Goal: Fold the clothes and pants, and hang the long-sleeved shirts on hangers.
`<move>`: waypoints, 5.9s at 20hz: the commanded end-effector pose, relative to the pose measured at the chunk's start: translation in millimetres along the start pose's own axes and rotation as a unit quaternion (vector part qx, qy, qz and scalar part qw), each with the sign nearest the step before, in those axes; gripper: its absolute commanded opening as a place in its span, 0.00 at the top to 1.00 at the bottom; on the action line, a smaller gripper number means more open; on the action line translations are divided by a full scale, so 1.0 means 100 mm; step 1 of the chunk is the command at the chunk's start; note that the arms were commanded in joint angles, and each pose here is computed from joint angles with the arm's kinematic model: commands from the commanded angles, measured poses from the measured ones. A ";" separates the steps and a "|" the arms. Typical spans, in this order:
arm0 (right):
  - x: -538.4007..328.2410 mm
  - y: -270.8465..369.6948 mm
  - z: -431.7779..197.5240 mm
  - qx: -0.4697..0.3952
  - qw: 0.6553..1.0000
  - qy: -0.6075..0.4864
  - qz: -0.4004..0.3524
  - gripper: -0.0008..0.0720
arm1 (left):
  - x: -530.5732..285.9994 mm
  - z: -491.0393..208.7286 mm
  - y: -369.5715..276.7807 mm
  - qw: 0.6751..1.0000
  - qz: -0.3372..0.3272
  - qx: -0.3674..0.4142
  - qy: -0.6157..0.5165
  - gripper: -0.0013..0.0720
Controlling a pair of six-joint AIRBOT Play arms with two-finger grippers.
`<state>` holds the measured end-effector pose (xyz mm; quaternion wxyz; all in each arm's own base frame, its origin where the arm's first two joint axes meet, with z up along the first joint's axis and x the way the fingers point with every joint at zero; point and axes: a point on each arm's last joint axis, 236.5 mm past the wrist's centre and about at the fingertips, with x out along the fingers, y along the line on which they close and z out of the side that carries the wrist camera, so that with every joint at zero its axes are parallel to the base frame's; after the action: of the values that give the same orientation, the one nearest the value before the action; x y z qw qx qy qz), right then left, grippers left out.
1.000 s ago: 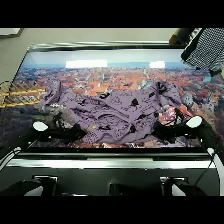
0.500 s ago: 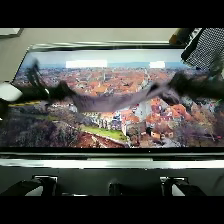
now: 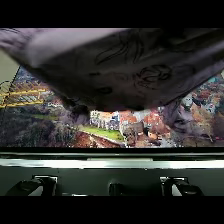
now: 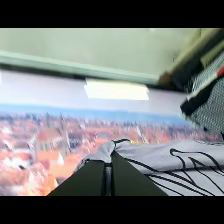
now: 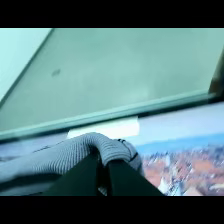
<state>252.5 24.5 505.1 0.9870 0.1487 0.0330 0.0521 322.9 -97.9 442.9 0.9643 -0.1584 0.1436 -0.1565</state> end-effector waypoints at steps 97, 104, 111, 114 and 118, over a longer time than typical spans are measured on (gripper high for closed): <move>1.42 -0.78 -5.13 0.211 0.793 0.564 -0.093 0.39 | 2.08 -4.46 0.79 0.768 0.046 -0.140 0.624 0.26; 0.77 -0.16 -4.80 0.046 0.823 0.559 -0.092 0.39 | 1.61 -3.95 1.14 0.862 0.118 -0.033 0.491 0.25; 0.85 -0.19 -5.61 -0.068 0.799 0.571 -0.176 0.30 | 1.32 -4.27 1.06 0.858 0.121 -0.043 0.497 0.25; 1.06 -0.21 -5.78 -0.070 0.811 0.552 -0.180 0.40 | 1.46 -4.29 0.85 0.872 0.094 -0.041 0.479 0.25; 0.99 -0.26 -5.77 -0.055 0.803 0.556 -0.207 0.95 | 1.58 -4.58 0.47 0.872 0.058 -0.021 0.486 0.25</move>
<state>305.9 182.3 -55.1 0.7937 0.0243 0.6052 -0.0556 330.4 -199.8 -18.7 0.7725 -0.0730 0.6171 -0.1305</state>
